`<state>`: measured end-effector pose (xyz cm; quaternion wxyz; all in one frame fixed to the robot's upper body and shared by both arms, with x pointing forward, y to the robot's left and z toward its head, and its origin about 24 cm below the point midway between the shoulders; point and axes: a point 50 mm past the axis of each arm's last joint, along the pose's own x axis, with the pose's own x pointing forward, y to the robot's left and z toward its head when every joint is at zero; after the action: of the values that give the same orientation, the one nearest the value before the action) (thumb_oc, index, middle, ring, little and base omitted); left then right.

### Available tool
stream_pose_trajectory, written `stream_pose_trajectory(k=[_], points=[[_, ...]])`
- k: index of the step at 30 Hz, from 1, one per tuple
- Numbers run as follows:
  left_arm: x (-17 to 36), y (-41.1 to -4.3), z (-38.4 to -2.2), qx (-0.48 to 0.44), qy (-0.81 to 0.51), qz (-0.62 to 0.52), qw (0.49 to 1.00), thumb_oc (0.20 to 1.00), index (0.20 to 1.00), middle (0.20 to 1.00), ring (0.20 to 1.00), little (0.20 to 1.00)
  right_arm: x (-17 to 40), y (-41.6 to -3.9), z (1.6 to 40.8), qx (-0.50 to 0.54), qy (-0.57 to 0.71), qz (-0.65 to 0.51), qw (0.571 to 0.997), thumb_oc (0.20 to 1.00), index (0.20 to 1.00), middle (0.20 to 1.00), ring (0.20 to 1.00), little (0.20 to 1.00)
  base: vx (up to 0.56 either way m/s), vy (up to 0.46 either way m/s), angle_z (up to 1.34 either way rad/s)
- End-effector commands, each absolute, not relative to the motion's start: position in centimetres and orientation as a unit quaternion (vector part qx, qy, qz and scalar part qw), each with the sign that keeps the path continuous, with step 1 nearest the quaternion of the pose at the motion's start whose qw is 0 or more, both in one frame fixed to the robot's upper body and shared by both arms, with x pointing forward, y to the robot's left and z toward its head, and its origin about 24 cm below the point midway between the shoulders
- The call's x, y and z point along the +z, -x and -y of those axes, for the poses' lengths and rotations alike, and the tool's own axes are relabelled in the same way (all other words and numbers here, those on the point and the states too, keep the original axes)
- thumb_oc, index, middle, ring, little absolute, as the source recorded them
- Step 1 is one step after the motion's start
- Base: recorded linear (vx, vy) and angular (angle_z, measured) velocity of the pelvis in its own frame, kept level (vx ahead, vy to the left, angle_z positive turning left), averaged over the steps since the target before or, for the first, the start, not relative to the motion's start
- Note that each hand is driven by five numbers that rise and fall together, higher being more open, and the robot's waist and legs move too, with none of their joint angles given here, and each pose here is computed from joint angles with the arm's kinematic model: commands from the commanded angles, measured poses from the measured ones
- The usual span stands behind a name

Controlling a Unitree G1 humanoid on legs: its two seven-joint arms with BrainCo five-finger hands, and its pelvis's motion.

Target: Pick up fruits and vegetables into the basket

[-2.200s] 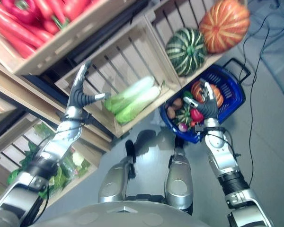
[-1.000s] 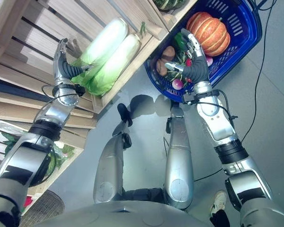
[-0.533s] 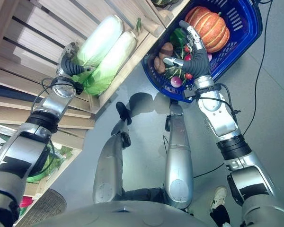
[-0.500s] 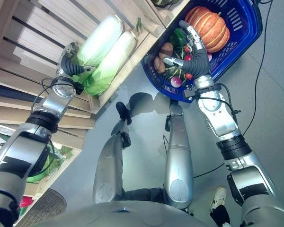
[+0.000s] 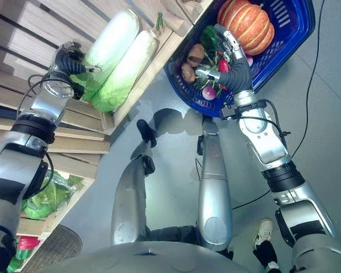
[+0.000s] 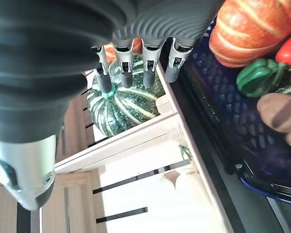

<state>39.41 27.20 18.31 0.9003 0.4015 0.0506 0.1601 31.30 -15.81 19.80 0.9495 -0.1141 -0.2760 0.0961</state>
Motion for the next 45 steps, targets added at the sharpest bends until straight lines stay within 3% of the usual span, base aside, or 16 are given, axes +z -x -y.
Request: stream_pose_trajectory(k=[1,8,18,28,39,45], points=[[10.5,-37.7,-28.3,0.116,-0.367,-0.223,0.896,1.000,1.000,1.000,1.000,1.000,21.7,-29.8,14.4,0.132,0.088,0.328,0.931,1.000,1.000,1.000,1.000,1.000,0.03,-0.003,-0.03],[10.8,-38.0,-27.7,0.064,-0.348,-0.232,0.906,1.000,1.000,1.000,1.000,1.000,21.7,-29.7,14.3,0.140,0.087,0.328,0.930,1.000,1.000,1.000,1.000,1.000,0.01,0.001,0.01],[8.9,-37.5,-26.1,-0.049,-0.378,-0.298,0.875,1.000,1.000,1.000,1.000,1.000,21.6,-29.3,14.3,0.152,0.080,0.331,0.928,1.000,1.000,1.000,1.000,1.000,0.02,0.004,-0.04],[8.3,-37.8,-22.8,-0.109,-0.230,-0.263,0.931,1.000,1.000,1.000,1.000,1.000,21.3,-29.1,13.4,0.155,0.064,0.336,0.927,1.000,1.000,1.000,1.000,1.000,0.00,-0.038,-0.01],[7.5,-37.2,-18.5,-0.231,-0.130,-0.267,0.926,1.000,1.000,1.000,1.000,1.000,20.4,-29.0,12.8,0.162,0.047,0.331,0.928,1.000,1.000,1.000,1.000,1.000,0.01,-0.038,0.04],[7.9,-37.5,-17.8,-0.236,-0.153,-0.261,0.923,1.000,1.000,1.000,1.000,1.000,20.6,-29.0,12.5,0.162,0.043,0.339,0.926,1.000,1.000,1.000,1.000,1.000,-0.03,-0.035,0.01]])
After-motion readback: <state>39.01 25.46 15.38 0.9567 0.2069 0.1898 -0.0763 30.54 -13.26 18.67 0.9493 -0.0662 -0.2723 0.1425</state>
